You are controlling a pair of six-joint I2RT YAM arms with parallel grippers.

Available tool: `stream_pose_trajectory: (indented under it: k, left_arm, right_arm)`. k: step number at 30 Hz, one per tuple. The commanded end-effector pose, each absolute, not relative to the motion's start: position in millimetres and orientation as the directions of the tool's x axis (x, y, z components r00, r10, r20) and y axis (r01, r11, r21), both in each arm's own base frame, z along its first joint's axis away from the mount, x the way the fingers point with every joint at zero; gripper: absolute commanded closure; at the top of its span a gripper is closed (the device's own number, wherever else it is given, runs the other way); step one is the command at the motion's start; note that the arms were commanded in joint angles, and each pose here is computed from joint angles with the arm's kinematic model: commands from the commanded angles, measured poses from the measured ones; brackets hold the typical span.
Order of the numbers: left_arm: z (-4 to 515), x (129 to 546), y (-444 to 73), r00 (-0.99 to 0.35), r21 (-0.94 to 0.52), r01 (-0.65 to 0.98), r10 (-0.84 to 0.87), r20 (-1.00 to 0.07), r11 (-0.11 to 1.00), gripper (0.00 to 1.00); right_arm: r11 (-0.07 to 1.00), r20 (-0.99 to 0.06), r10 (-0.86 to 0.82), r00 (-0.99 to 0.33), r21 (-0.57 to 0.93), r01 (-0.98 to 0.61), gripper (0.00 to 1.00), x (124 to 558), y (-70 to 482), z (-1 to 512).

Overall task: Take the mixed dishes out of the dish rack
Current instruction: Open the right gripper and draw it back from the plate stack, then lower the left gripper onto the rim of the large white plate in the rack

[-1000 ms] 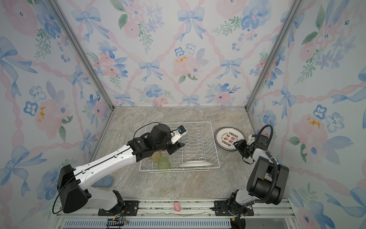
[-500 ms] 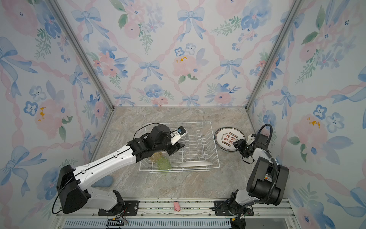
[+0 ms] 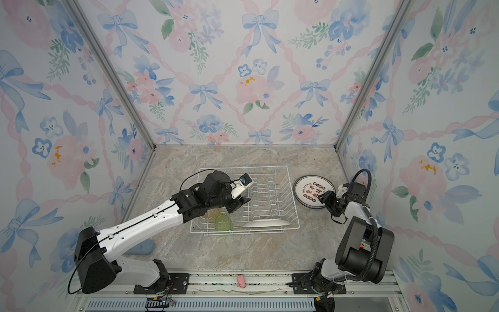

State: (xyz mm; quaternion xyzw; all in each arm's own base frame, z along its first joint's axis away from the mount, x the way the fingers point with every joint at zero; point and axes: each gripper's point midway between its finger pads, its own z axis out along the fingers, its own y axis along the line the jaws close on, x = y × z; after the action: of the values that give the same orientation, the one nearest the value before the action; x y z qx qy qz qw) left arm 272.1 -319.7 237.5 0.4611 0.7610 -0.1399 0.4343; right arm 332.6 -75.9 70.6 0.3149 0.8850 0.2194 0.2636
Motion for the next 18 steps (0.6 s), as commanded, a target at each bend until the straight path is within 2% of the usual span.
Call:
stream_pose_trajectory:
  k: [1, 18]
  left_arm:
    - [242.5, 269.6, -317.6, -0.172, 0.206, 0.826, 0.583, -0.794, 0.524, 0.47]
    - [244.1, 269.8, -317.4, -0.154, 0.22, 0.83, 0.59, -0.793, 0.512, 0.47]
  right_arm:
    - [0.715, -0.287, 0.666, -0.689, 0.508, 0.48, 0.4, 317.3, -74.5, 66.9]
    - [0.712, -0.276, 0.654, -0.705, 0.539, 0.45, 0.37, 314.4, -65.2, 87.1]
